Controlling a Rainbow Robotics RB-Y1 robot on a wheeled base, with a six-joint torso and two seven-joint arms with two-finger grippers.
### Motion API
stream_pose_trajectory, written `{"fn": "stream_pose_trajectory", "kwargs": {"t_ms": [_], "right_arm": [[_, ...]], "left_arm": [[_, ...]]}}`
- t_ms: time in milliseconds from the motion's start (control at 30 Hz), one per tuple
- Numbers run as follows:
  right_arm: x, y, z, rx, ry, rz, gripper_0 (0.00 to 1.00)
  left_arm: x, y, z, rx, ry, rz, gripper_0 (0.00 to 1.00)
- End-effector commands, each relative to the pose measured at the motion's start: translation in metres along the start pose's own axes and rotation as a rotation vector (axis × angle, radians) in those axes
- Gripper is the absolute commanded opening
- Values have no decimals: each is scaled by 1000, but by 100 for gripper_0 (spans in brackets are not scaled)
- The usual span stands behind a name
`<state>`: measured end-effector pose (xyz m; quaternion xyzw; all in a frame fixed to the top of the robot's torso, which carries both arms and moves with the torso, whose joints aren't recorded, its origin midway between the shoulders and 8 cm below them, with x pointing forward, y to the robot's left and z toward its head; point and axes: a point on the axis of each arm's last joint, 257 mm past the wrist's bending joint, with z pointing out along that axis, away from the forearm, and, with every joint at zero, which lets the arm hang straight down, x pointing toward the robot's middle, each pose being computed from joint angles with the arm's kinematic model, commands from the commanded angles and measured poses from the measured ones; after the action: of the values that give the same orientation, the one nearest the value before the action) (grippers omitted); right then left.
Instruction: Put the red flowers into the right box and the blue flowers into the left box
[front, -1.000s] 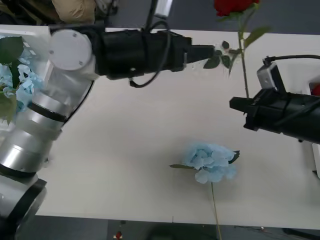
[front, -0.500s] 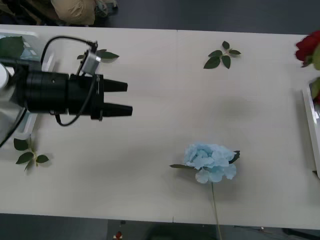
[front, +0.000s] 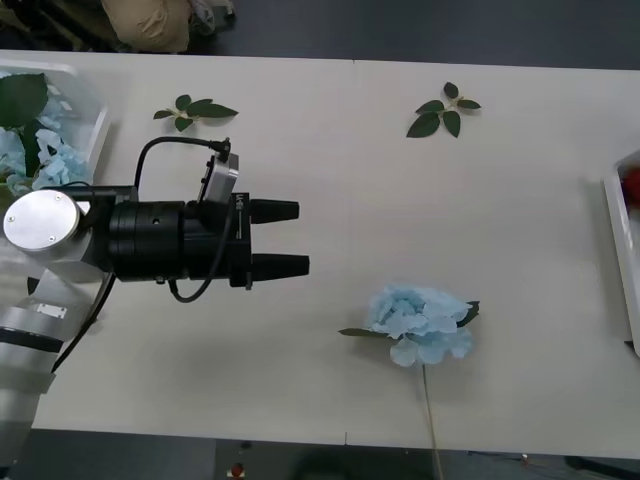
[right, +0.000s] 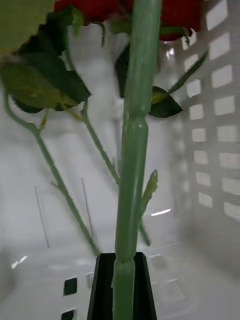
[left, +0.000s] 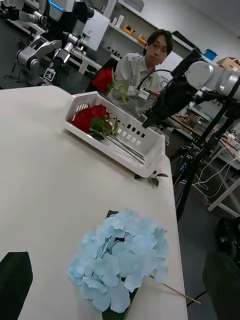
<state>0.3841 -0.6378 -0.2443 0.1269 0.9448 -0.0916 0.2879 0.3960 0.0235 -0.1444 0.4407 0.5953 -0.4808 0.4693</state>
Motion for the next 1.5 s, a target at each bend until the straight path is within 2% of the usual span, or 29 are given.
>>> {"fn": "stream_pose_trajectory", "kwargs": {"t_ms": [33,133,167,200,233,267,300,400,600,733,1000,1300,1500], "right_arm": [[-20,-26,0,69,-40,-73,0],[-21,-32,5,87,-45,-74,0],[-22,-32,6,91,-45,-83,6],[-23,-32,7,96,-46,-93,28],[-24,-31,7,97,-46,-98,40],[-26,-30,8,98,-47,-106,58],[-27,-27,9,94,-48,-113,69],[-30,-18,12,82,-51,-134,86],[-28,39,7,-54,-23,-149,97],[-24,89,-9,-149,-15,-216,100],[29,189,-64,-324,-32,-311,100],[82,262,-113,-459,-43,-448,100],[116,312,-129,-567,-20,-551,100]], "left_arm": [[-15,-4,0,7,-15,70,100],[-15,-6,1,14,-15,71,100],[-15,-6,1,15,-16,71,100],[-17,-7,2,16,-18,73,100],[-16,-6,1,16,-19,71,100],[-18,-6,2,17,-23,72,100],[-20,-6,2,16,-27,73,100],[-22,-6,2,16,-37,70,100],[-22,-6,2,16,-37,70,100],[-22,-6,2,16,-37,70,100],[-22,-6,2,16,-37,70,100],[-22,-6,2,16,-37,70,100],[-22,-6,2,16,-37,70,100]]}}
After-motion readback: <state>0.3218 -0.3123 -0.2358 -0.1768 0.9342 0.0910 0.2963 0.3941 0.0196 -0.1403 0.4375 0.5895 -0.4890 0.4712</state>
